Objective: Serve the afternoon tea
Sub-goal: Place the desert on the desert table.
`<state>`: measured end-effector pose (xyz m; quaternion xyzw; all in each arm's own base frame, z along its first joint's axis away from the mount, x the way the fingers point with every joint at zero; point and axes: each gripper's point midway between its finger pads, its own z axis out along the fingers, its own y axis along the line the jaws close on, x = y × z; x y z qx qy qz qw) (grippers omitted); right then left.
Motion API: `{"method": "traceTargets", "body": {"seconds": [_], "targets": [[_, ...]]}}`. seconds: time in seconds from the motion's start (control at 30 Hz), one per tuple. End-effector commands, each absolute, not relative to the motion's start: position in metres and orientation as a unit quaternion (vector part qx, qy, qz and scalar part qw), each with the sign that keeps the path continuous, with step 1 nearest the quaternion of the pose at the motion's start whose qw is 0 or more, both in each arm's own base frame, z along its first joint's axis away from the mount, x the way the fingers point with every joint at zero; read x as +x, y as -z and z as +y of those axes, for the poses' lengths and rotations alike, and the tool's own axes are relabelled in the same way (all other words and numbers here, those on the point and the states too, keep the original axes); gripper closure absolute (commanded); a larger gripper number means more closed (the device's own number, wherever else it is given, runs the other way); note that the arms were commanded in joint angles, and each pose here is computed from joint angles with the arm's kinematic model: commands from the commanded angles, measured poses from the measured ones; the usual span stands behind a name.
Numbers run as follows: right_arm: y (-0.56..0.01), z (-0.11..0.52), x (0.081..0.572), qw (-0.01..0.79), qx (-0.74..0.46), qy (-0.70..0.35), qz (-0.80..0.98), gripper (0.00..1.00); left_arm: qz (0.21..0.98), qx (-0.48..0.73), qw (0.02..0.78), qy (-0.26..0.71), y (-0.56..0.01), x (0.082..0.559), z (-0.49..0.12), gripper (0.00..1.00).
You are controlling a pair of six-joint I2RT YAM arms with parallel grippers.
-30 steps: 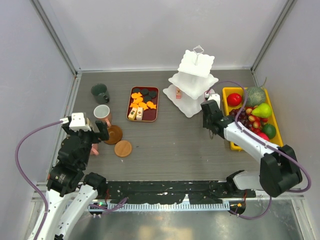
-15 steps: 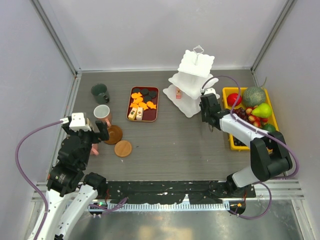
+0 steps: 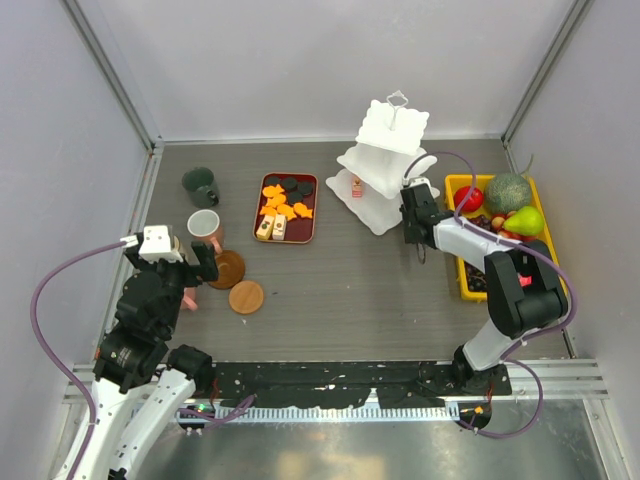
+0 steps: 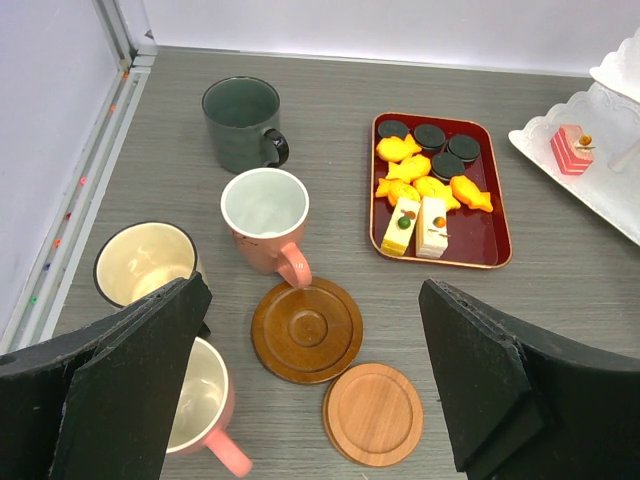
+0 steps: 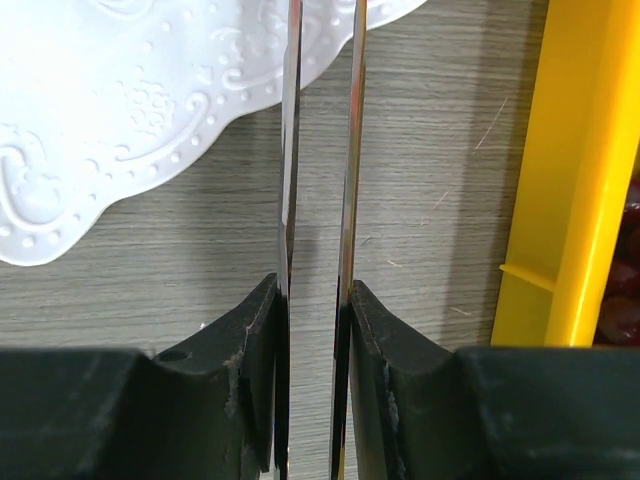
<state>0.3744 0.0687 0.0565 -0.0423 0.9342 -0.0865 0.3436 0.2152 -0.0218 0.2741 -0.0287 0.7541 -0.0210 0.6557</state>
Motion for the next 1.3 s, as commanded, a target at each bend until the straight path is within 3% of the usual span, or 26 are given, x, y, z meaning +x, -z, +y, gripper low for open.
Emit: {"method": "traceTargets", "body": {"seconds": [0.0,0.4,1.27], "targets": [[-0.071,0.075,0.389,0.365,-0.027,0.072,0.928,0.68,0.742,-0.029,0.67,0.026,-0.283,0.219,-0.024,0.01],[-0.1,0.068,0.376,0.381,-0.016,0.074,0.921,0.52,0.741,-0.029,0.67,0.026,-0.283,0.219,-0.024,0.01],[-0.126,0.093,0.283,0.38,-0.003,-0.034,0.924,0.51,0.743,-0.028,0.669,0.026,-0.282,0.219,-0.024,0.01]]}}
